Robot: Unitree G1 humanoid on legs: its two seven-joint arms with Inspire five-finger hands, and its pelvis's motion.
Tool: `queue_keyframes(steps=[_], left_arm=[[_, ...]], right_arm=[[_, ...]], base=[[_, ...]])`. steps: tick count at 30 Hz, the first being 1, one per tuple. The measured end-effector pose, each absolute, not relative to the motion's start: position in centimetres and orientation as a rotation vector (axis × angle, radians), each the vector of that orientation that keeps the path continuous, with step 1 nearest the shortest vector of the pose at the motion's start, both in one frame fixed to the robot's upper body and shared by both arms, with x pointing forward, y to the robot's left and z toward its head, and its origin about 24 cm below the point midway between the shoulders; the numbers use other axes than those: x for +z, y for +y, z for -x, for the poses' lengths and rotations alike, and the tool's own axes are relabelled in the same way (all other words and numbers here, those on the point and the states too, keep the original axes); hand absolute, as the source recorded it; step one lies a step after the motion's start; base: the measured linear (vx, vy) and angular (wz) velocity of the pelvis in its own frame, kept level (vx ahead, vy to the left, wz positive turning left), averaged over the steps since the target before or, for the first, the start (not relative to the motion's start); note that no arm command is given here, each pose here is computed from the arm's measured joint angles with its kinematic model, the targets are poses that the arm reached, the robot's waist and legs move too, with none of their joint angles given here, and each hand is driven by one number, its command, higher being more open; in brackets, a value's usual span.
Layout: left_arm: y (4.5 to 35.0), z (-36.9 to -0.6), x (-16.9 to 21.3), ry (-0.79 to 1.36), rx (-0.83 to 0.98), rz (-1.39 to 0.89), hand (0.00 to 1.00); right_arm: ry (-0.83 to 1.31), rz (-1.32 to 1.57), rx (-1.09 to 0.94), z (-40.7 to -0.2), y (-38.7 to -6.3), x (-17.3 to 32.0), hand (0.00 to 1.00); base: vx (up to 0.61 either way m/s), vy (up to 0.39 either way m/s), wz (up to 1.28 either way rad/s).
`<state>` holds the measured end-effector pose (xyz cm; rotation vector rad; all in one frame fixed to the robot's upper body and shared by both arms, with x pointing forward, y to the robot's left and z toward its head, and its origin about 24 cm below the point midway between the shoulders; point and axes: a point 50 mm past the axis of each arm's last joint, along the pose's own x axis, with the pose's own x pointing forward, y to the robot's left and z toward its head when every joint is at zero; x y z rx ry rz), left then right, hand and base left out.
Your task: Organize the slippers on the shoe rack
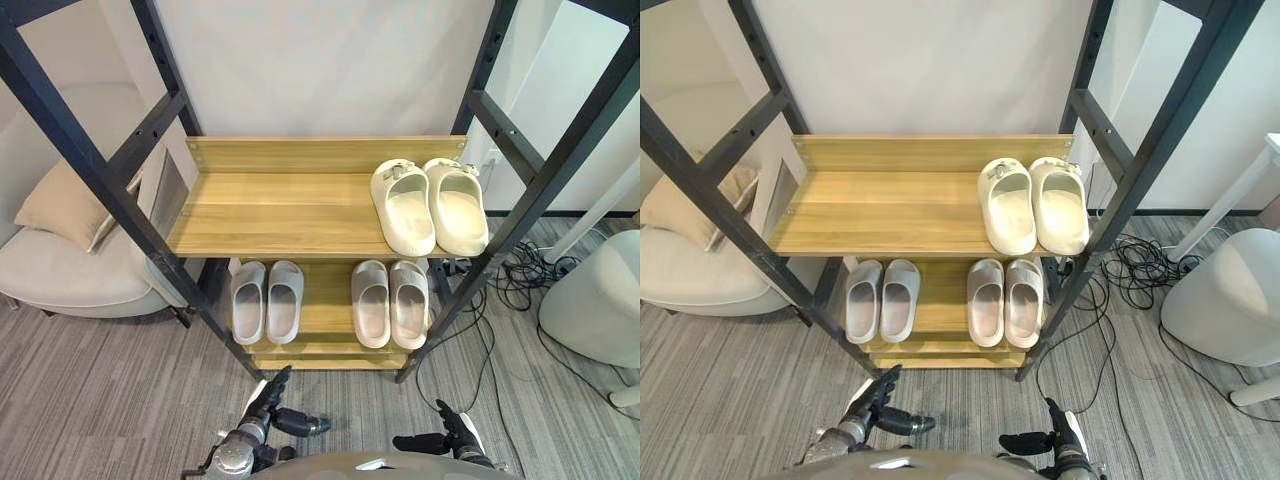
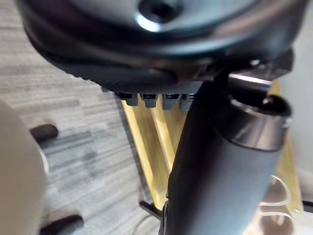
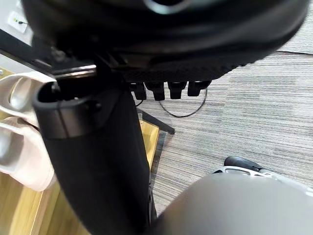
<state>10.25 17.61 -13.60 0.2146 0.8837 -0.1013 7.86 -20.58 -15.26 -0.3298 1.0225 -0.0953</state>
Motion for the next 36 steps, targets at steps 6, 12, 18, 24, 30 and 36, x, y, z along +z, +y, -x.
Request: queue_keyframes(steps=[6, 12, 18, 24, 30, 36], left_arm=[[19.2, -10.1, -14.3, 0.929, 0.091, -0.213, 1.0], [20.0, -10.3, -14.5, 0.95, 0.203, -0.16, 1.0], [20.7, -11.7, -14.2, 0.926, 0.274, -0.13, 1.0], [20.6, -12.0, -14.1, 0.905, 0.326, -0.082, 1.0], [17.8, -13.4, -14.1, 0.893, 0.264, -0.04, 1.0], [18.4, -14.3, -13.8, 0.864, 0.241, -0.09, 1.0]], right_arm=[[1.022, 0.339, -0.109, -8.4, -20.6, -15.3, 1.0], [1.011, 0.308, -0.157, -9.8, -20.9, -15.2, 1.0], [0.936, 0.309, -0.158, -12.9, -20.3, -14.4, 1.0], [0.904, 0.266, -0.136, -13.6, -18.6, -14.2, 1.0], [0.851, 0.258, -0.112, -15.3, -17.9, -13.6, 1.0], [0.876, 0.273, -0.207, -14.5, -20.0, -13.7, 1.0]], base=[[-0.02, 0.011, -0.11], [0.0, 0.011, -0.15], [-0.05, 0.0, -0.12], [-0.07, -0.105, 0.48], [-0.25, -0.18, 0.67], [-0.2, -0.05, 1.11]])
